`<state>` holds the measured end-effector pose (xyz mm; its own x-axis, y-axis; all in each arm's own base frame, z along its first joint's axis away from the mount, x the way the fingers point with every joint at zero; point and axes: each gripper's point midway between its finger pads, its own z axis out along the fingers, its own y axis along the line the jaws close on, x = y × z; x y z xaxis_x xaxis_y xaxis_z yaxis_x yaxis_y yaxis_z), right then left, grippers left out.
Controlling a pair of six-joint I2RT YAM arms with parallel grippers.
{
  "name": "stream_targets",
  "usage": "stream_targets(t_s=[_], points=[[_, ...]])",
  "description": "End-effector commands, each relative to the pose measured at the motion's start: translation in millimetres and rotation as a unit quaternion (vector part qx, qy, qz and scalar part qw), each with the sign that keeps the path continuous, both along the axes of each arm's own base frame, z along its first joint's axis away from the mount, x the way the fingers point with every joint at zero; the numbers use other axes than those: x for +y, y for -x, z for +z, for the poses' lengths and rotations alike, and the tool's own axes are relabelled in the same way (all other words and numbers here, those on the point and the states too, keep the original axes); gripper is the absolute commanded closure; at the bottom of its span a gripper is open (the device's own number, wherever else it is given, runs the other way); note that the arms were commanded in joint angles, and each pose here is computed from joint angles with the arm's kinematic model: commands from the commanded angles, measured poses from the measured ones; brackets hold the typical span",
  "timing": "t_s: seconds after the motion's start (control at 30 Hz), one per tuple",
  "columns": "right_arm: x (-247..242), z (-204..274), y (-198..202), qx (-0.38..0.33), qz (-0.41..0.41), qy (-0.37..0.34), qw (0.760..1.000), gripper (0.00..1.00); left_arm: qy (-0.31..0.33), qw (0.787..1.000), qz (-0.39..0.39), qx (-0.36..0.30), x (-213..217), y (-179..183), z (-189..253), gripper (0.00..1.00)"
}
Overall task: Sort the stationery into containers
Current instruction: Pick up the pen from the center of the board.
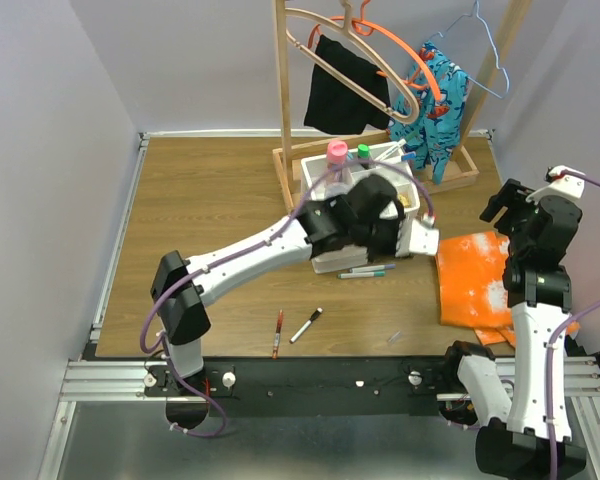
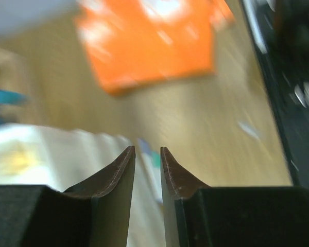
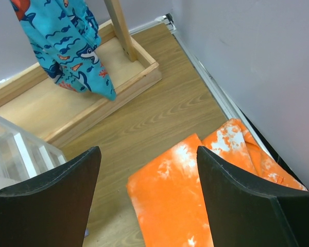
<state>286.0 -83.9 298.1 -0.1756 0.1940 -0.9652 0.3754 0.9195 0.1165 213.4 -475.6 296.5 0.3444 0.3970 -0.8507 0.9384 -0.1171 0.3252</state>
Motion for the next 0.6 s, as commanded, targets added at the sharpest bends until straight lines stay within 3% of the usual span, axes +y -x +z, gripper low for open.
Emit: stream_targets(t_s=[0.0,0.23,0.57], points=[[7,-21,10,0.028,0.014,-0.013,0.999,0.17,-0.140,0.987,-0.078,0.032,37,43,-97,0.66],[13,-34,16,0.037,0.023,-0.025,0.999,0.18,-0.194,0.978,-0.062,0.043,37,39,-157,0.65],[17,-47,24,0.045,0.030,-0.022,0.998,0.18,-0.225,0.973,-0.013,0.046,8,7,-210,0.60]])
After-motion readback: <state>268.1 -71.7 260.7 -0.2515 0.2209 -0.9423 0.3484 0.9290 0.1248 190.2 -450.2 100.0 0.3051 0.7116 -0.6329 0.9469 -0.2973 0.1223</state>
